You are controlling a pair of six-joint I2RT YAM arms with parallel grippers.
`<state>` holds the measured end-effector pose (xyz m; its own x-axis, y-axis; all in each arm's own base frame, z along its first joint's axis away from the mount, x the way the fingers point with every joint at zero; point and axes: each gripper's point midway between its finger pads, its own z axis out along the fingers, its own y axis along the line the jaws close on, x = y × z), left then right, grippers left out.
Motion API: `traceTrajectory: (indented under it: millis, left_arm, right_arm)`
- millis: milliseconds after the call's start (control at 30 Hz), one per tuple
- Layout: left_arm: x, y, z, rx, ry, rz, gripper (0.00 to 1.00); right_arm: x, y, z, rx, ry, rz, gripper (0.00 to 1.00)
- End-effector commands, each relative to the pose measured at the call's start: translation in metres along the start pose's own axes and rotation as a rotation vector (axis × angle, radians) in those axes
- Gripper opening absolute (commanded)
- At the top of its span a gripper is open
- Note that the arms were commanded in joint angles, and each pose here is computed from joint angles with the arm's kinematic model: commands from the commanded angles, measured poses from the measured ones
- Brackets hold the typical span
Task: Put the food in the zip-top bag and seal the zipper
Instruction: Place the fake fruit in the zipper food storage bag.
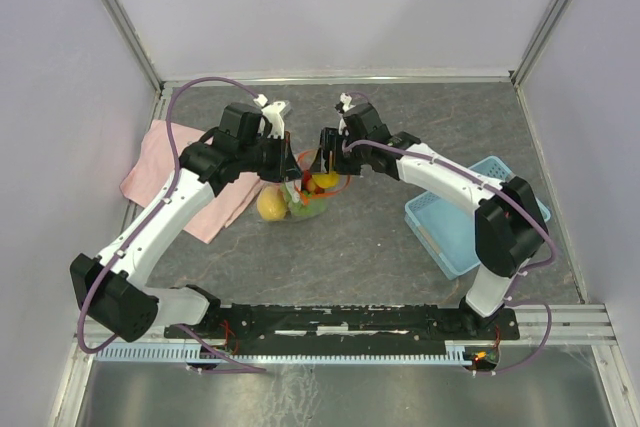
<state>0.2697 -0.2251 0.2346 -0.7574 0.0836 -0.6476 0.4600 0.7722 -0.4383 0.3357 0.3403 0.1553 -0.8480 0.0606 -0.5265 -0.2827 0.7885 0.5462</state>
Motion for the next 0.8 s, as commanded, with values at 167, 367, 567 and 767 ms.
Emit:
traceTrajectory:
  millis: [167,367,567,767]
  left_arm:
    - [-0.016,-0.002,-0.001,0.028,-0.057,0.042,0.03]
    - [-0.015,-0.001,-0.001,0.024,-0.056,0.039,0.03]
    - [-0.015,-0.001,-0.001,0.025,-0.055,0.039,0.03]
    - [-0.015,0.000,-0.001,0.024,-0.055,0.038,0.03]
  right_arm:
    - [-0.014,0.000,-0.016,0.018,-0.089,-0.024,0.79]
    - [-0.015,0.003,-0.028,0.014,-0.091,-0.061,0.83]
    - [-0.019,0.003,-0.065,0.047,-0.117,-0.152,0.81]
    - [-0.014,-0.026,-0.091,0.196,-0.136,-0.178,0.75]
